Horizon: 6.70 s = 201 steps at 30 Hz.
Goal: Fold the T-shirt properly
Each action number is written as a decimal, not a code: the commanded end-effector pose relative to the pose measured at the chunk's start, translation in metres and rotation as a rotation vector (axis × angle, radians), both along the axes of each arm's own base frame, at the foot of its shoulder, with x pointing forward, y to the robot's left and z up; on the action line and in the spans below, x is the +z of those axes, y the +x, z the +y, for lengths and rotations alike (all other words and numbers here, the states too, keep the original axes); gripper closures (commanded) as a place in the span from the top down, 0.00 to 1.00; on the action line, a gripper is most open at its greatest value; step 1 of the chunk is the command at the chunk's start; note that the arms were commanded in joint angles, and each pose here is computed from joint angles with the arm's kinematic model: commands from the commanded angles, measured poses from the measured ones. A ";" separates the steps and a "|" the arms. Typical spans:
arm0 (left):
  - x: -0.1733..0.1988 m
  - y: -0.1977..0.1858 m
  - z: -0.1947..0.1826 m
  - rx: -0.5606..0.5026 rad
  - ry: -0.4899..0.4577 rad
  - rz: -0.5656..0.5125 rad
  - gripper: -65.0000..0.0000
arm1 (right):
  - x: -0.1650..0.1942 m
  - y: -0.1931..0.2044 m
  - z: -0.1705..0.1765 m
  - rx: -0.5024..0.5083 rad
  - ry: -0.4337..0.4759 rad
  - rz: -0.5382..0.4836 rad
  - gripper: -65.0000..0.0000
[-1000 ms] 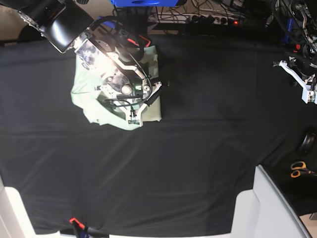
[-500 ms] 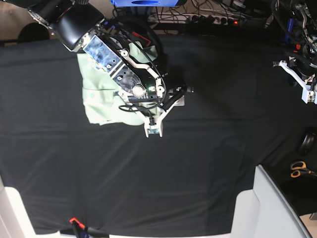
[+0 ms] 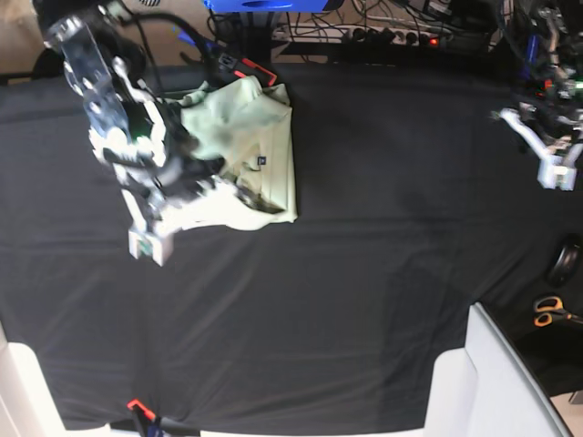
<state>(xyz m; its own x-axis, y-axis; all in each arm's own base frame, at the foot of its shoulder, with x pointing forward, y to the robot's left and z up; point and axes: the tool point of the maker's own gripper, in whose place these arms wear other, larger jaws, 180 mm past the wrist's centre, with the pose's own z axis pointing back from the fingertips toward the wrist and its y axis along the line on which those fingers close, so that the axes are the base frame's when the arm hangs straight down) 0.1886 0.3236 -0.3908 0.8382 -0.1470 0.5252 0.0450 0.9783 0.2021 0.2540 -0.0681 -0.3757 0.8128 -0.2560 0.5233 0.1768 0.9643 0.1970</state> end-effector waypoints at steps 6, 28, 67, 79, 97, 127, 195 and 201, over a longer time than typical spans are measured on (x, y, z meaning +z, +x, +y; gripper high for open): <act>-0.006 0.014 -0.082 -0.050 -0.304 -0.052 0.11 | 0.006 0.004 -0.071 -0.122 -0.148 -0.135 0.00; -0.038 0.041 -0.185 0.030 -0.944 0.022 0.71 | -0.011 -0.014 -0.101 -0.147 -0.184 -0.069 0.00; -0.096 0.036 -0.343 -0.229 -0.930 0.366 0.86 | -0.023 -0.037 -0.101 -0.143 -0.190 -0.018 0.00; -0.088 0.045 -0.369 -0.362 -0.895 0.392 0.79 | -0.023 -0.037 -0.102 -0.144 -0.190 -0.017 0.00; -0.093 0.071 -0.349 -0.326 -0.866 0.336 0.00 | -0.023 -0.035 -0.103 -0.147 -0.191 -0.021 0.00; -0.069 0.186 -0.373 -1.016 -0.005 0.291 0.00 | -0.017 -0.029 -0.105 -0.152 -0.203 -0.067 0.00; -0.081 0.158 -0.408 -1.637 0.308 0.188 0.00 | -0.018 -0.011 -0.123 -0.202 -0.216 -0.056 0.00; -0.074 0.183 -0.381 -1.586 0.393 0.214 0.00 | -0.018 -0.011 -0.123 -0.202 -0.216 -0.057 0.00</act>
<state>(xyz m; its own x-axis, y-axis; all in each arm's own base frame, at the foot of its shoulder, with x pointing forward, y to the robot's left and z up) 0.3542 -0.0570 -0.4788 -0.2084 -0.9633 0.1695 0.9582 -0.1663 0.2327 0.2346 -0.1862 -0.4037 0.7497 -0.3042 0.5877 0.3683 0.9296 0.0115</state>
